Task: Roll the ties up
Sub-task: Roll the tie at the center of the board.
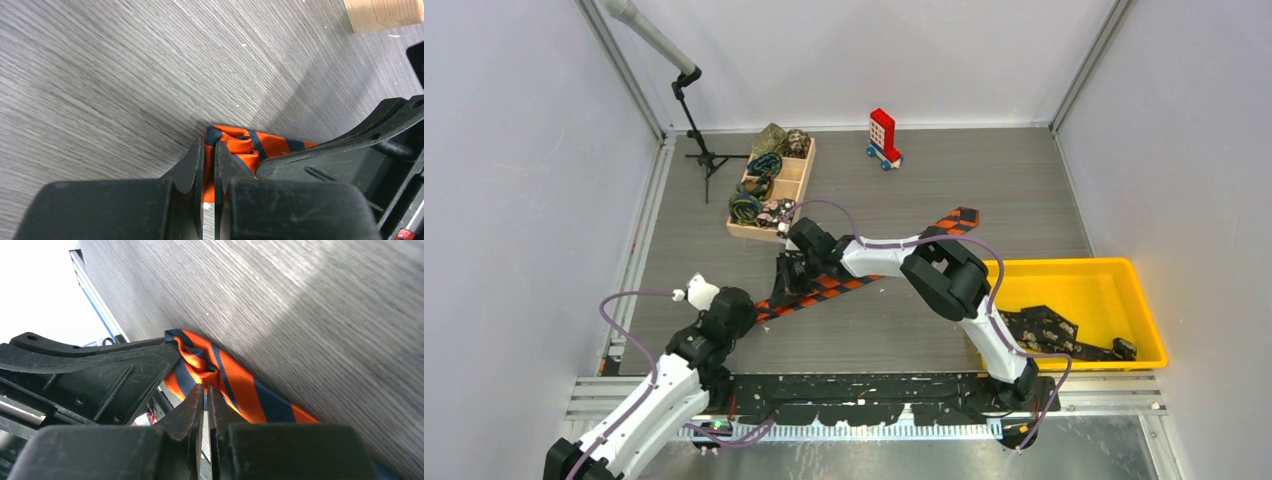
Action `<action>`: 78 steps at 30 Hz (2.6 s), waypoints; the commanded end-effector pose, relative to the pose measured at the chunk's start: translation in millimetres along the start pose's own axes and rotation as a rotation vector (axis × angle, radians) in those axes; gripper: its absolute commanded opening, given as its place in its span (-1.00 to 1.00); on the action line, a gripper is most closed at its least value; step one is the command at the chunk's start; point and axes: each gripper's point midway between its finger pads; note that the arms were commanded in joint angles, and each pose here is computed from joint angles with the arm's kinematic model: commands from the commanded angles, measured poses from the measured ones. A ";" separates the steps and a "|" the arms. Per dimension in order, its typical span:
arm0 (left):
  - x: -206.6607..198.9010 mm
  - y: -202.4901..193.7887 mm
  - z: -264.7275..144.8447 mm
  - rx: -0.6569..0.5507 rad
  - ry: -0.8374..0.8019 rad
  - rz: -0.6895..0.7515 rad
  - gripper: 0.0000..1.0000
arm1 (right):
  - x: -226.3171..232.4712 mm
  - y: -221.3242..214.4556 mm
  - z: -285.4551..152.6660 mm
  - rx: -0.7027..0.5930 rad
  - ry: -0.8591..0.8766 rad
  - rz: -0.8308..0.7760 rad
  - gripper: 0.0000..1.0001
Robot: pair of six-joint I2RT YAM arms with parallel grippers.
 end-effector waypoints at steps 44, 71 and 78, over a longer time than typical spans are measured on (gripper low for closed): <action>-48.0 35.4 -15.9 0.087 0.080 0.317 -1.00 | 32.9 9.8 5.7 -0.005 0.016 -0.053 -0.70; -80.9 -3.0 1.3 0.176 0.122 0.476 -1.00 | 8.0 2.8 -3.5 -0.004 -0.016 -0.025 -0.71; -76.3 -9.0 7.0 0.173 0.158 0.494 -1.00 | 3.1 4.0 -18.2 -0.016 -0.016 -0.012 -0.72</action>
Point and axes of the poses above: each gripper's point midway between its finger pads, its own z axis out along the fingers, its own x axis along the line the jaws close on, y = z × x, and after that the axes turned 6 degrees about z, right-handed
